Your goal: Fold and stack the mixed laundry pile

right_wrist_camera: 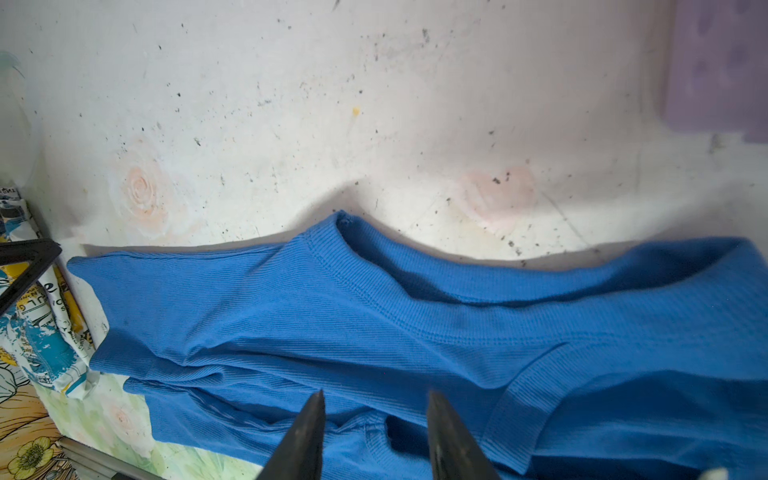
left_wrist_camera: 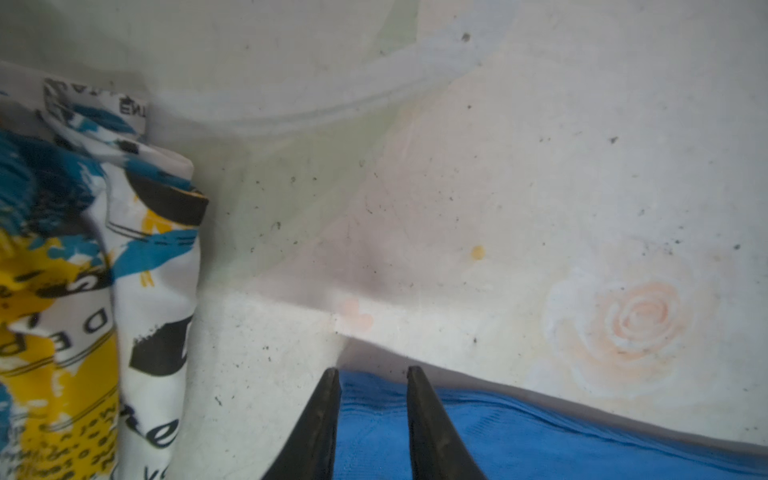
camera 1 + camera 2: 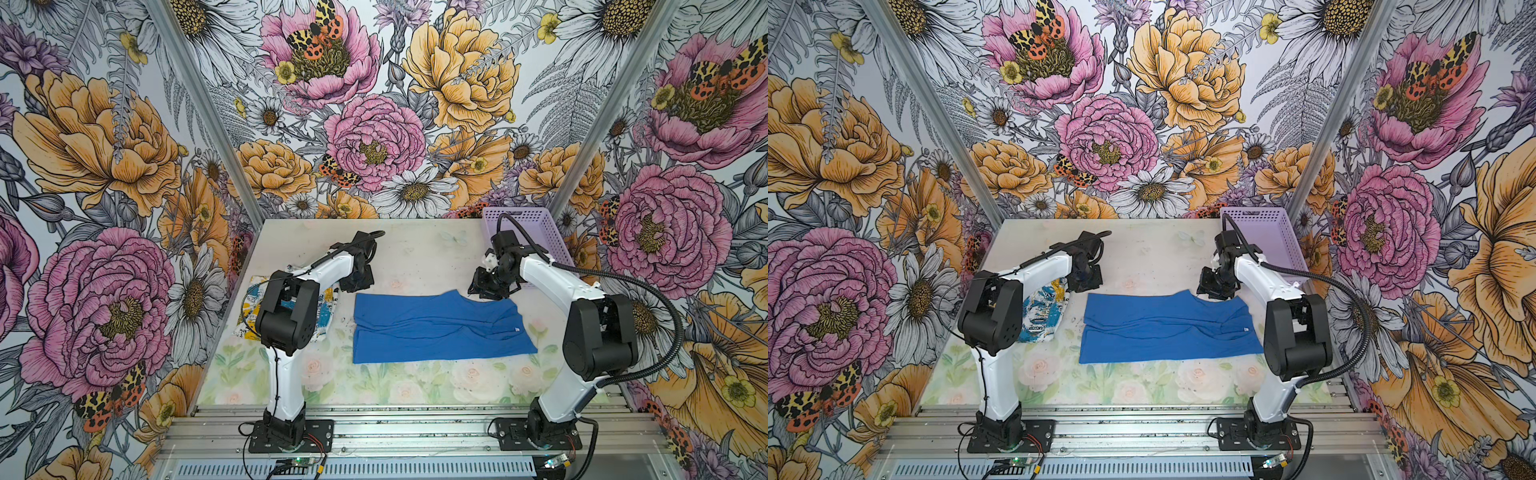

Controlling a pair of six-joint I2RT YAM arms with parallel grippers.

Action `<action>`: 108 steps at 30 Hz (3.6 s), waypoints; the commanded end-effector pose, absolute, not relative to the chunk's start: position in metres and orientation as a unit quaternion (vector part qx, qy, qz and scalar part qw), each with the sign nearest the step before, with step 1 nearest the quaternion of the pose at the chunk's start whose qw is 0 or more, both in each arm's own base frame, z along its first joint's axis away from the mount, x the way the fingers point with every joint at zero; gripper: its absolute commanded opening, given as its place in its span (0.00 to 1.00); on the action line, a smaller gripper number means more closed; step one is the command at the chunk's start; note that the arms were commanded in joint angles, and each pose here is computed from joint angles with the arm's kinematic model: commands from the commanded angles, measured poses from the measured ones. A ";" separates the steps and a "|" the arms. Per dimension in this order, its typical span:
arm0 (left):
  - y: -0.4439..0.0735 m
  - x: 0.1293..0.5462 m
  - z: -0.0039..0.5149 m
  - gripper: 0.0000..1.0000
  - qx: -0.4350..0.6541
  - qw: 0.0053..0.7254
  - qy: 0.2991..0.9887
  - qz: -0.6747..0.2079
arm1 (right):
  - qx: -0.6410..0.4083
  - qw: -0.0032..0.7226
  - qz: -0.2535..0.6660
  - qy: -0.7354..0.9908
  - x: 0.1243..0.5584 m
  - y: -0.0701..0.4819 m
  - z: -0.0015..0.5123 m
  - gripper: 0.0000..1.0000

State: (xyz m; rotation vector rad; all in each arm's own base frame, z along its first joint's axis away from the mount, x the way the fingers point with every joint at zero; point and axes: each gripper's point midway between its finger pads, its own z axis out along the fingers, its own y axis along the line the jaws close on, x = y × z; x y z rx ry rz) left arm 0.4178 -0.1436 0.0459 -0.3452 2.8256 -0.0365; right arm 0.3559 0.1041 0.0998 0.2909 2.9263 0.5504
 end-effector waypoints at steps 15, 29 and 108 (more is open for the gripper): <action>-0.146 0.410 0.027 0.25 -0.114 0.120 0.986 -0.004 | 0.102 0.081 0.188 0.973 0.362 0.098 0.108 0.43; -0.144 0.410 0.033 0.00 -0.118 0.132 0.984 0.005 | 0.173 0.085 0.132 0.972 0.374 0.038 0.089 0.42; -0.140 0.443 0.059 0.00 -0.141 0.176 0.974 -0.037 | 0.090 0.112 0.248 0.958 0.438 0.127 0.086 0.00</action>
